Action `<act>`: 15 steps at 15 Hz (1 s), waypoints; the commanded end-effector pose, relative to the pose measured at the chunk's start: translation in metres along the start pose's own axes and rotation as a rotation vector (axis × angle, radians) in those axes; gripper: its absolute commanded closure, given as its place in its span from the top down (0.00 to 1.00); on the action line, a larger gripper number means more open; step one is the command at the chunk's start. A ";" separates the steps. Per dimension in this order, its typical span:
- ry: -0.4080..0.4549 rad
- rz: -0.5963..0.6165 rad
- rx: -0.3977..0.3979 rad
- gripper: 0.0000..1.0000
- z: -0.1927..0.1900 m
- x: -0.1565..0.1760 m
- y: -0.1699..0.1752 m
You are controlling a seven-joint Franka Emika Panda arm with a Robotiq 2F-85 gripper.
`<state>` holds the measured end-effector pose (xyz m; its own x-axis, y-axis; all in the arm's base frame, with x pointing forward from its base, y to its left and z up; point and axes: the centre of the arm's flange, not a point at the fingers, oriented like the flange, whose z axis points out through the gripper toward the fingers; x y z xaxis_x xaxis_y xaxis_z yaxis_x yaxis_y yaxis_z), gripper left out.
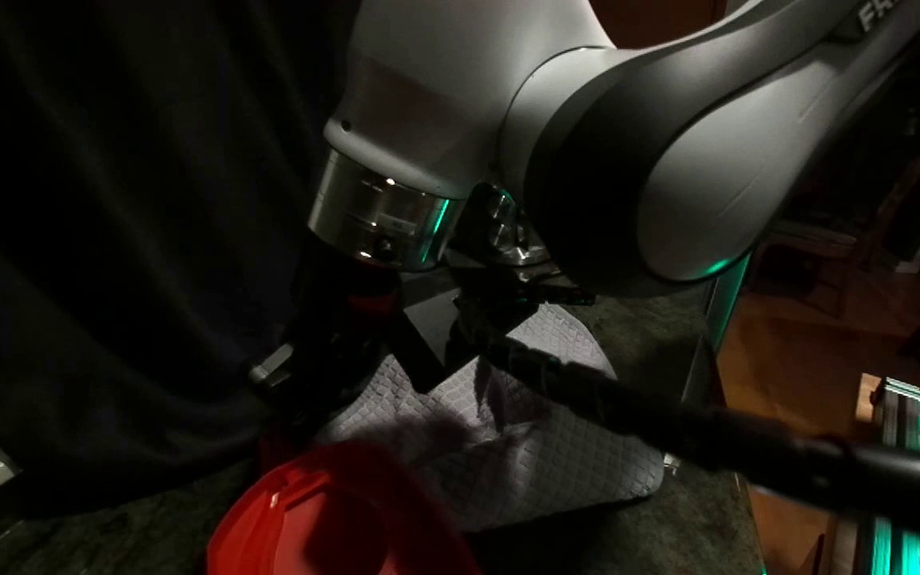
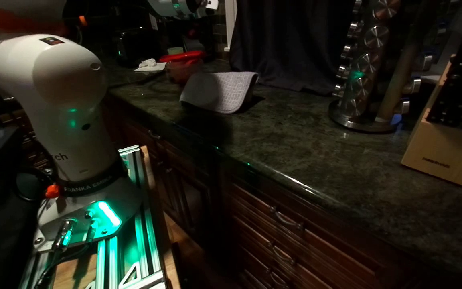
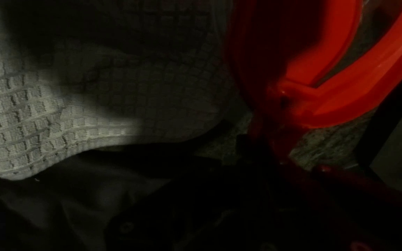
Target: Place the red lid on the lunch box
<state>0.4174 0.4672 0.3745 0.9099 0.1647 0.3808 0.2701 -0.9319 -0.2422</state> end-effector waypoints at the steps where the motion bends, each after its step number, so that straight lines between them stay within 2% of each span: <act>1: 0.008 0.027 -0.015 0.01 0.009 -0.001 -0.015; 5: -0.003 0.032 -0.006 0.05 0.013 -0.006 -0.024; 8: -0.004 0.025 -0.002 0.01 0.014 -0.010 -0.026; 15: 0.006 0.018 -0.019 0.01 0.012 -0.010 -0.015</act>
<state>0.4104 0.4841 0.3649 0.9167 0.1520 0.3695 0.2549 -0.9346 -0.2481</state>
